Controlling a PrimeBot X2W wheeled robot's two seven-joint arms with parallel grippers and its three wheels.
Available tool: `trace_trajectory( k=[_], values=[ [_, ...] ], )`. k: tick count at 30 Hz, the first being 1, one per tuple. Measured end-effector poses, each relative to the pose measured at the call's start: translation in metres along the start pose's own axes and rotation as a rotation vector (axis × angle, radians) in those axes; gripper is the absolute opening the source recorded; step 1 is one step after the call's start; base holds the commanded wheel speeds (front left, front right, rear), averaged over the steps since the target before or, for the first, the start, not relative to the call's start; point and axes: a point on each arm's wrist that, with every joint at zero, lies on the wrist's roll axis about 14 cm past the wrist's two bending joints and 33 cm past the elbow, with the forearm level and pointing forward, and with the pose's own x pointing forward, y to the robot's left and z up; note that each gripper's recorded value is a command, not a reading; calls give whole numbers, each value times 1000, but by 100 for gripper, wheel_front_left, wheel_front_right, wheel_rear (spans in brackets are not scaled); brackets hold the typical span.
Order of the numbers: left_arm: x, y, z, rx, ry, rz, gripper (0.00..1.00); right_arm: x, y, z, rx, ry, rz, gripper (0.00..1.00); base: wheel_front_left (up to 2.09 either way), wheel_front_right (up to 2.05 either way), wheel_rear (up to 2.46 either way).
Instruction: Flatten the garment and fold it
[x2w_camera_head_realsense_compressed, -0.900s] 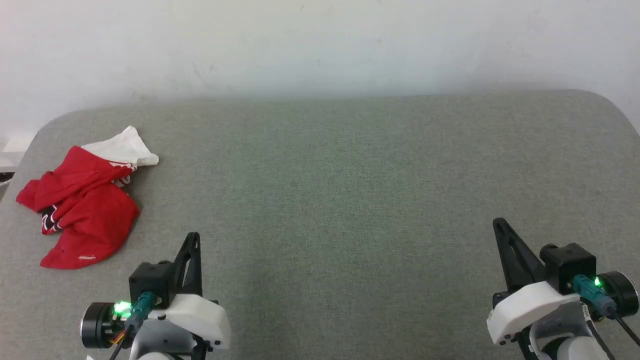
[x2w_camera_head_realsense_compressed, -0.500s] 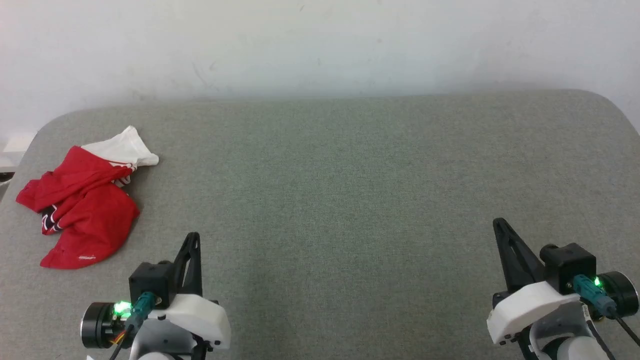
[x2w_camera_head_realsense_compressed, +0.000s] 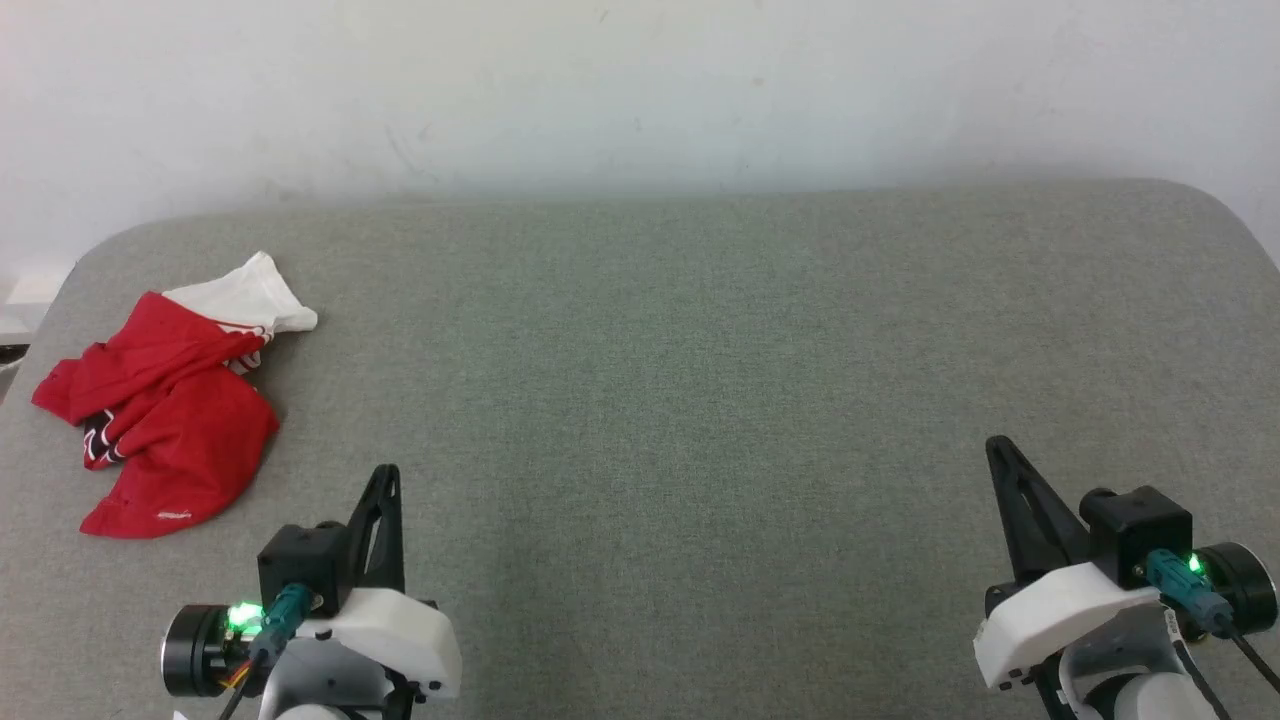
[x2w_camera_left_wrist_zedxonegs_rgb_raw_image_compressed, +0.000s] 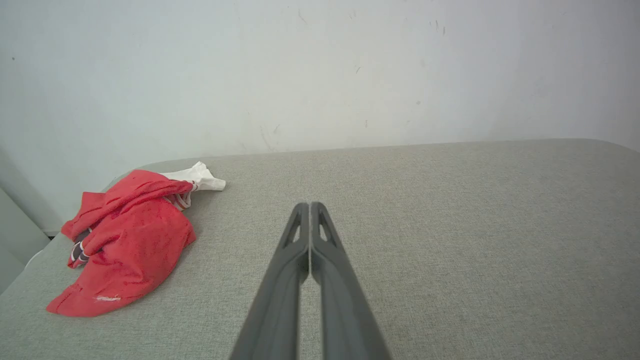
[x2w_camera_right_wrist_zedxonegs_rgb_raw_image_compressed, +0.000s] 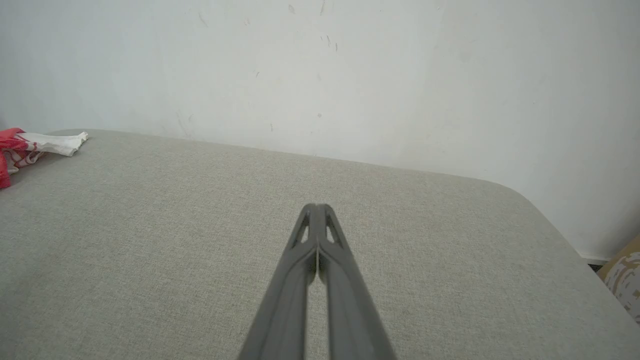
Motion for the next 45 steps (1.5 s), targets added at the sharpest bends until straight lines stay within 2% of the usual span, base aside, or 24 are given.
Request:
trace_trajectory(
  k=[4,5,28,45],
  values=[
    [0,0,0,0,0,0,0,0,0,0,0,0,0,0,0,0,0],
    [0,0,0,0,0,0,100,0,0,0,0,0,0,100,0,0,0],
    [0,-4,-1,-13,-13,-9,100,0,-4,0,4,-19,-12,100,0,0,0],
    [-9,9,1,-36,-40,38,100,9,14,6,4,-54,47,100,0,0,0]
  ],
)
